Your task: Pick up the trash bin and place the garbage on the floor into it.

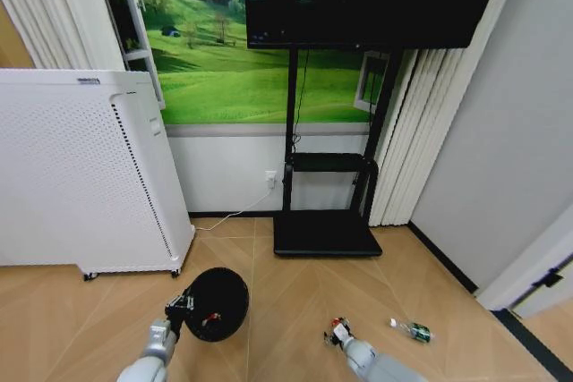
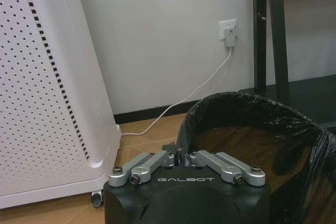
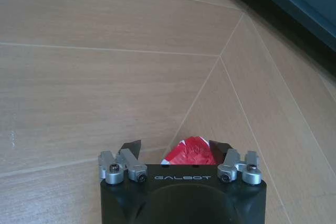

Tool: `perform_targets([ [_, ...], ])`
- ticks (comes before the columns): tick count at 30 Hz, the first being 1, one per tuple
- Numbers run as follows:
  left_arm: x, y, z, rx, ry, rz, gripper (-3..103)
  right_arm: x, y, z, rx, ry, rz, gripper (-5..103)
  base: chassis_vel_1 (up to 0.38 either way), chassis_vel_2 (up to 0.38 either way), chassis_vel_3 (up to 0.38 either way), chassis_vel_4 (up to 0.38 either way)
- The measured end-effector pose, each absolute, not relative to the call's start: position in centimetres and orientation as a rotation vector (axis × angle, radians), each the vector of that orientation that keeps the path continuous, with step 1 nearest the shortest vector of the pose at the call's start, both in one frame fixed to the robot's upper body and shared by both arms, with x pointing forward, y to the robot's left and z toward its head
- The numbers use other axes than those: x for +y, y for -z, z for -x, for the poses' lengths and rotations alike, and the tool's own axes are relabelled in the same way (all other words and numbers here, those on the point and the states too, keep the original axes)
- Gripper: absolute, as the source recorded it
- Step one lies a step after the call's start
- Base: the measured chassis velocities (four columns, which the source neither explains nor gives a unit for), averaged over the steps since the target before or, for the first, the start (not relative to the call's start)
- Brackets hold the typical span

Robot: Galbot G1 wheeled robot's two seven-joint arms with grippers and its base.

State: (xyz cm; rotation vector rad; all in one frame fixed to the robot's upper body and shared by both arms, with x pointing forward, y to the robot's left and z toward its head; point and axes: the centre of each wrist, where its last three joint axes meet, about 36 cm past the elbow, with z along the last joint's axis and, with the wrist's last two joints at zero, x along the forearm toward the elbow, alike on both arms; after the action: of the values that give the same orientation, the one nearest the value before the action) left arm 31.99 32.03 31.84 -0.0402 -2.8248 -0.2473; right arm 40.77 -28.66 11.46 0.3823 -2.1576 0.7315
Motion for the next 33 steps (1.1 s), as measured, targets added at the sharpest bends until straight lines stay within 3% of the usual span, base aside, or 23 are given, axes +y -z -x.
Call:
perform_targets([
  [1,32.0,-31.8,-32.0,-2.825,0.247,0.040,6,-28.7,-11.5,-40.8,-2.158,-0.731,-0.382,77,0.000,0.000,0.000,0.000],
  [4,32.1,-31.7,-32.0,-2.823,0.247,0.039,6,-29.5,-11.5,-40.7,-2.152,-0.740,-0.373,60,0.000,0.000,0.000,0.000],
  [5,32.1,-31.7,-32.0,-2.823,0.247,0.039,6,-29.5,-11.5,-40.7,-2.152,-0.740,-0.373,60,0.000,0.000,0.000,0.000],
  [8,31.9,-31.7,-32.1,-2.824,0.243,0.042,6,-30.0,-11.6,-40.5,-2.149,-0.740,-0.365,44,0.000,0.000,0.000,0.000],
  [9,31.9,-31.7,-32.1,-2.824,0.243,0.042,6,-30.0,-11.6,-40.5,-2.149,-0.740,-0.365,44,0.000,0.000,0.000,0.000],
  [15,31.9,-31.6,-32.1,-2.823,0.241,0.041,6,-30.2,-11.4,-40.0,-2.149,-0.730,-0.359,17,0.000,0.000,0.000,0.000],
  [17,31.9,-31.6,-32.1,-2.823,0.241,0.041,6,-30.2,-11.4,-40.0,-2.151,-0.727,-0.358,17,0.000,0.000,0.000,0.000],
  [18,31.9,-31.5,-32.1,-2.823,0.241,0.043,6,-30.1,-11.4,-39.9,-2.156,-0.720,-0.358,6,0.000,0.000,0.000,0.000],
  [23,31.7,-31.4,-32.3,-2.823,0.240,0.048,6,-30.8,-11.7,-39.5,-2.166,-0.713,-0.352,1,0.000,0.000,0.000,0.000],
  [33,31.0,-31.3,-32.6,-2.825,0.233,0.072,6,-32.7,-13.2,-38.5,-2.213,-0.726,-0.324,0,0.000,0.000,0.000,0.000],
])
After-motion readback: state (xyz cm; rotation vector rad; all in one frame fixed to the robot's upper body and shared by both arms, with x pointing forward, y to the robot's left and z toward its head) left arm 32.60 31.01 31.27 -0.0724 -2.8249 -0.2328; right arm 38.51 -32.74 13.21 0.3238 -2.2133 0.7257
